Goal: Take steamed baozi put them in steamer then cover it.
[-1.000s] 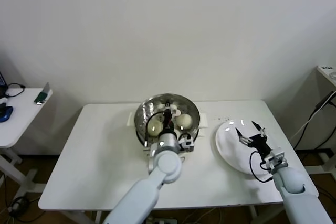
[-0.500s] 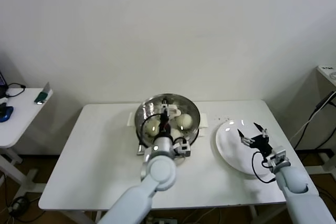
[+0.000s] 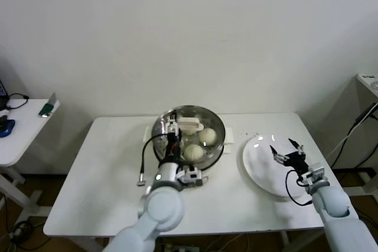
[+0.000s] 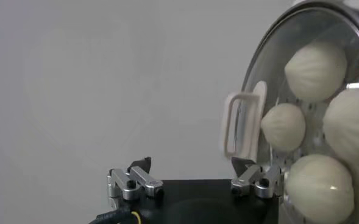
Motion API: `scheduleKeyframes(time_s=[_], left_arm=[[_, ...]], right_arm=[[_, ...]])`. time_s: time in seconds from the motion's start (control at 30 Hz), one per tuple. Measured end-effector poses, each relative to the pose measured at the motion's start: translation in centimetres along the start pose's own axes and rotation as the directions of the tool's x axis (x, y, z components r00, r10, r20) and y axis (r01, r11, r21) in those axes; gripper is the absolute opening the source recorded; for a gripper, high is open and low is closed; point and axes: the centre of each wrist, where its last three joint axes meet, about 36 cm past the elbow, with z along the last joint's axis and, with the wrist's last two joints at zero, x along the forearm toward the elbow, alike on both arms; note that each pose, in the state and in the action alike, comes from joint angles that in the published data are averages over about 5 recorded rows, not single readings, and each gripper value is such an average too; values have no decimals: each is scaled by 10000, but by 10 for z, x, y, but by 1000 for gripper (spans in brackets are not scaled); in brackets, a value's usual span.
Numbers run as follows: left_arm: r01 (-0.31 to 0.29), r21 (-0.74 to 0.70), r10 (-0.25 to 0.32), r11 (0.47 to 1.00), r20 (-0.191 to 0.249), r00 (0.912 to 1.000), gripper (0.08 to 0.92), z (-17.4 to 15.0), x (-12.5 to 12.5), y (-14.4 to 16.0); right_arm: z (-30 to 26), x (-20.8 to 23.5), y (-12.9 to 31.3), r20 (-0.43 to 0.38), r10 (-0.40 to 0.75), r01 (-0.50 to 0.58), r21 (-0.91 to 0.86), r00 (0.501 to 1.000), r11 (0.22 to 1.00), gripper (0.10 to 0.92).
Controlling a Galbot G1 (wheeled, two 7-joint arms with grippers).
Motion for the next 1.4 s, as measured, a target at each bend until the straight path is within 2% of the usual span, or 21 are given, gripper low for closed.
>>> scheduleKeyframes(time_s=[0.2,0.37,0.53,0.63,0.7,0.8,0.93,1.03,1.23,1.4], left_arm=[[285,954,-263,9950,-246,9994,823,30,17,17],[487,2266,-280,9728,-940,9952,823,64,25,26],[439,3908,363,9194,-1957,9800,823,105,32,24],[331,4955,910,8680,-2243,9703,823,130,38,15],[256,5671,1213,8233,-2197,9680,823,146,43,6],[240,6693,1373,7426,-1873,9727,823,169,50,-11],[415,7749,1126,6307,-1443,9831,823,193,59,-34],[562,8241,916,5636,-1299,9873,823,206,66,-50],[962,8789,548,4672,-1374,9890,823,220,77,-70],[1105,8988,437,4242,-1422,9889,823,225,85,-80]], right_arm=[[-1,4,2,95,35,-34,-62,9999,10000,823],[-2,10,1,205,88,-86,-115,9998,9999,823],[-2,17,2,326,121,-115,-179,9994,9998,823],[-3,21,5,425,136,-126,-247,9990,9996,823],[-3,23,7,516,149,-134,-295,9986,9995,823],[-3,28,10,666,161,-138,-355,9977,9993,823],[-4,33,14,840,155,-121,-408,9963,9991,823],[-4,38,17,958,154,-110,-465,9953,9989,823],[-2,46,21,1128,199,-135,-570,9934,9983,823],[-3,50,23,1236,240,-163,-634,9920,9979,823]])
